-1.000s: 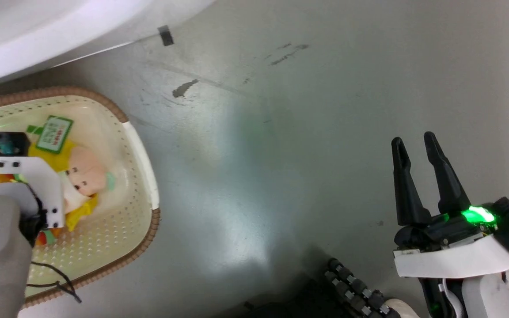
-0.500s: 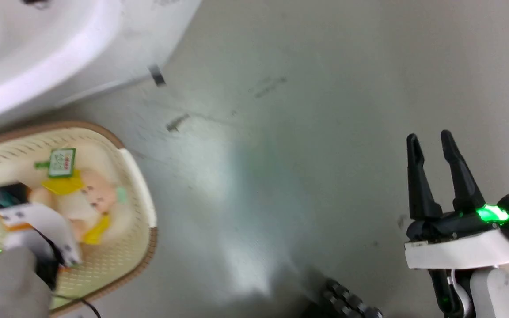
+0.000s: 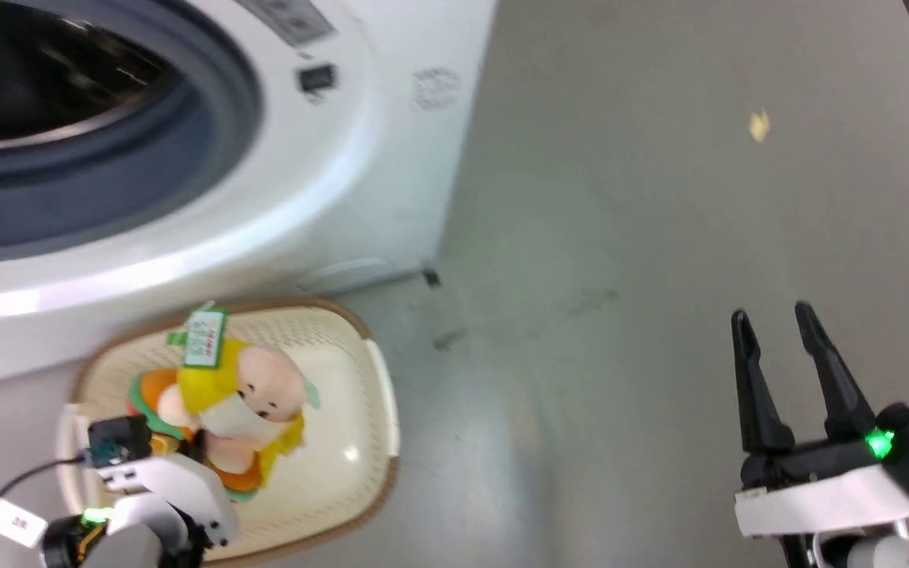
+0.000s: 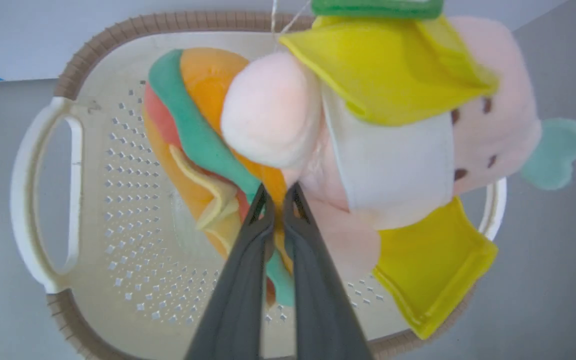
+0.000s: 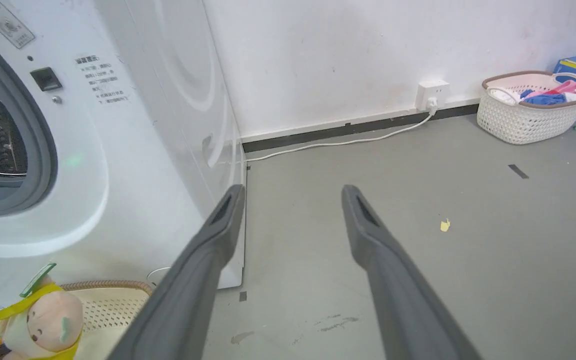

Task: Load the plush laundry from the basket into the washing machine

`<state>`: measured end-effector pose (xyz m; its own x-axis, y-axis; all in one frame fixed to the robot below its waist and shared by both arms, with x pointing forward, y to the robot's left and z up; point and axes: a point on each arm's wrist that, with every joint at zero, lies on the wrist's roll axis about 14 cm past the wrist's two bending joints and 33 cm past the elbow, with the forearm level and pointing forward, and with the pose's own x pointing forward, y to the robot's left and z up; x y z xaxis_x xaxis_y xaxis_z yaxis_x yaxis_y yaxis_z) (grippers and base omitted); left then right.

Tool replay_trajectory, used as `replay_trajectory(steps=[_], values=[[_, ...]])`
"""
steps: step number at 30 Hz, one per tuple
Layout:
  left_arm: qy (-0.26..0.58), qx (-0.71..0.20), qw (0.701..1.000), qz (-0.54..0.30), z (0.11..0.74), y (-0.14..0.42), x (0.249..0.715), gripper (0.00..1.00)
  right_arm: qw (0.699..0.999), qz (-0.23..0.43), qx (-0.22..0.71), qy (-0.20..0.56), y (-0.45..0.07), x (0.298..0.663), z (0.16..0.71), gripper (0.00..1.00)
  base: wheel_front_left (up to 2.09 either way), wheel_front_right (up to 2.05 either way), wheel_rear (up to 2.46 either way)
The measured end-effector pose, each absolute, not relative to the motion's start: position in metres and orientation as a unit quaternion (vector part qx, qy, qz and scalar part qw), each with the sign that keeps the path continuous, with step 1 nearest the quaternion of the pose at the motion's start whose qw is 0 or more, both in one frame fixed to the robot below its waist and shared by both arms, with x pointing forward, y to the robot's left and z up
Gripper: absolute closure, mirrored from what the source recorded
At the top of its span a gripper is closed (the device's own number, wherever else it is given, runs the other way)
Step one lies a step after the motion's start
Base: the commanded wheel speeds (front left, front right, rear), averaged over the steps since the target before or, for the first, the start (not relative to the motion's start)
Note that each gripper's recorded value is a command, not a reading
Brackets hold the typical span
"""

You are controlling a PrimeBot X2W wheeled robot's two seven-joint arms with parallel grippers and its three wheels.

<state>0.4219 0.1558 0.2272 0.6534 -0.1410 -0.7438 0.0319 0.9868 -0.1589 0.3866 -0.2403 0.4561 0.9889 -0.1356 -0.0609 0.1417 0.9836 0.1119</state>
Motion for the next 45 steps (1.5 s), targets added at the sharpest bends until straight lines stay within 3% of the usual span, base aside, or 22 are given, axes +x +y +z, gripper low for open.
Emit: replay_trajectory(steps=[9, 17, 23, 32, 38, 45], values=[[0.237, -0.097, 0.966, -0.043, 0.341, 0.170, 0.417, 1.00, 0.997, -0.004, 0.069, -0.028, -0.199, 0.377, 0.495, 0.00, 0.00, 0.00, 0.00], [0.071, -0.096, 0.992, -0.032, 0.437, 0.184, 0.415, 1.00, 0.996, 0.025, 0.074, -0.048, -0.182, 0.376, 0.509, 0.00, 0.00, 0.00, 0.00], [-0.021, -0.084, 0.995, -0.039, 0.489, 0.181, 0.438, 1.00, 0.996, 0.031, 0.072, -0.035, -0.178, 0.384, 0.499, 0.00, 0.00, 0.00, 0.00], [-0.039, -0.045, 0.997, -0.051, 0.496, 0.190, 0.524, 1.00, 0.997, 0.023, 0.070, -0.015, -0.183, 0.420, 0.475, 0.00, 0.00, 0.00, 0.00], [0.003, 0.013, 0.998, -0.058, 0.483, 0.201, 0.605, 1.00, 0.997, 0.005, 0.075, 0.024, -0.193, 0.435, 0.440, 0.00, 0.00, 0.00, 0.00], [0.112, 0.077, 0.989, -0.058, 0.441, 0.207, 0.697, 1.00, 0.994, -0.029, 0.077, 0.072, -0.214, 0.437, 0.401, 0.00, 0.00, 0.00, 0.00]])
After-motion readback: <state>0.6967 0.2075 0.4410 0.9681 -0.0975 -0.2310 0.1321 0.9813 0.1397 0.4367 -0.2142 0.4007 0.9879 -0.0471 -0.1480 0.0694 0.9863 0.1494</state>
